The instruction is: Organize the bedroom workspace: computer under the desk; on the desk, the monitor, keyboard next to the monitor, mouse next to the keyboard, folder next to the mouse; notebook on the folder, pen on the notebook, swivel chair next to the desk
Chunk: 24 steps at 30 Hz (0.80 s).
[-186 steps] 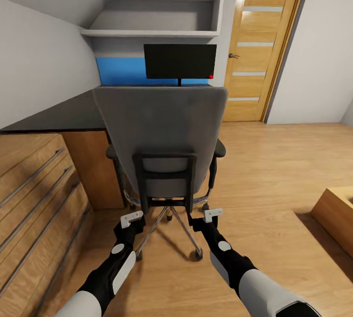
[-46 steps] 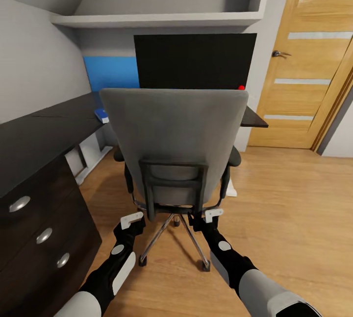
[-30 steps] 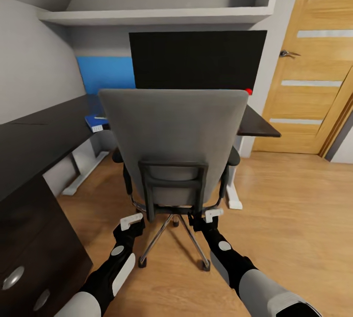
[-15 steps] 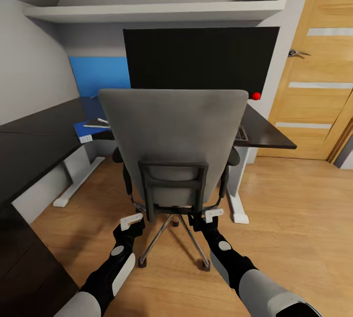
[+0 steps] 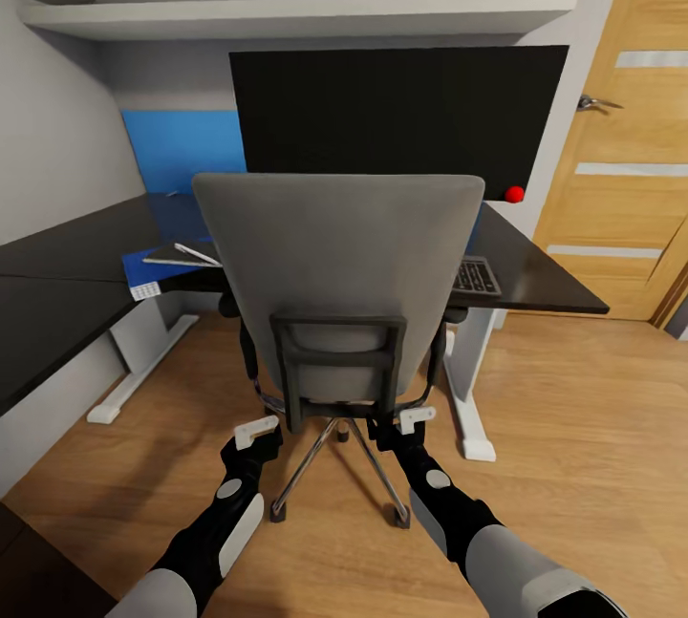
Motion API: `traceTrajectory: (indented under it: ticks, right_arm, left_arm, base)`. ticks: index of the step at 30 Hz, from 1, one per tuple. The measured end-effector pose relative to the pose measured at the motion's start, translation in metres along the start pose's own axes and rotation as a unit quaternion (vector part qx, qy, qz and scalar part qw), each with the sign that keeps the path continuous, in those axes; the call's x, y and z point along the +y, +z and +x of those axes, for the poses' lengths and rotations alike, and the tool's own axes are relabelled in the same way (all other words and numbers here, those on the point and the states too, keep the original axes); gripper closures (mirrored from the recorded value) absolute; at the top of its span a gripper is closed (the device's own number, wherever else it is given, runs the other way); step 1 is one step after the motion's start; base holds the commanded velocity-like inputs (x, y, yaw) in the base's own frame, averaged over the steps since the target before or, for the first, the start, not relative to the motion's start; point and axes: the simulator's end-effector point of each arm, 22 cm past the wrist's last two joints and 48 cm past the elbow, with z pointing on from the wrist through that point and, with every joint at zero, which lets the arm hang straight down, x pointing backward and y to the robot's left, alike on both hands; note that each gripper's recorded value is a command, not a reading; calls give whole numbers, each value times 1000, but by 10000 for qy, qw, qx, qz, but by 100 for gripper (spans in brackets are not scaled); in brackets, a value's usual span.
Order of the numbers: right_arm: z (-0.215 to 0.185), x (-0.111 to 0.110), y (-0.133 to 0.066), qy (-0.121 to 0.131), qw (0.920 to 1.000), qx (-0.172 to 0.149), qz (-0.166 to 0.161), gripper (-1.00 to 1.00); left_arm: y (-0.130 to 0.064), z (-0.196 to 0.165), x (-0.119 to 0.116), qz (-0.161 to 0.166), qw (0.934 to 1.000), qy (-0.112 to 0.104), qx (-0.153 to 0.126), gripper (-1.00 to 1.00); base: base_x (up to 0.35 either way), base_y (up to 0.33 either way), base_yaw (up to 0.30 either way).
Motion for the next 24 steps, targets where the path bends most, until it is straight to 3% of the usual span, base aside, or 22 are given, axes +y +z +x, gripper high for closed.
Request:
traceTrajectory:
  ticks: [13,24]
  right_arm:
    - [0,-1,0,-5,10000,-4,4,-100]
    - [0,-1,0,-5,10000,-4,4,-100]
  left_arm:
    - [0,0,0,-7,10000,-4,1,-100]
    - [0,0,-1,8,10000,-6,3,-100]
  base:
    - [5,0,0]
    - [-107,0,0]
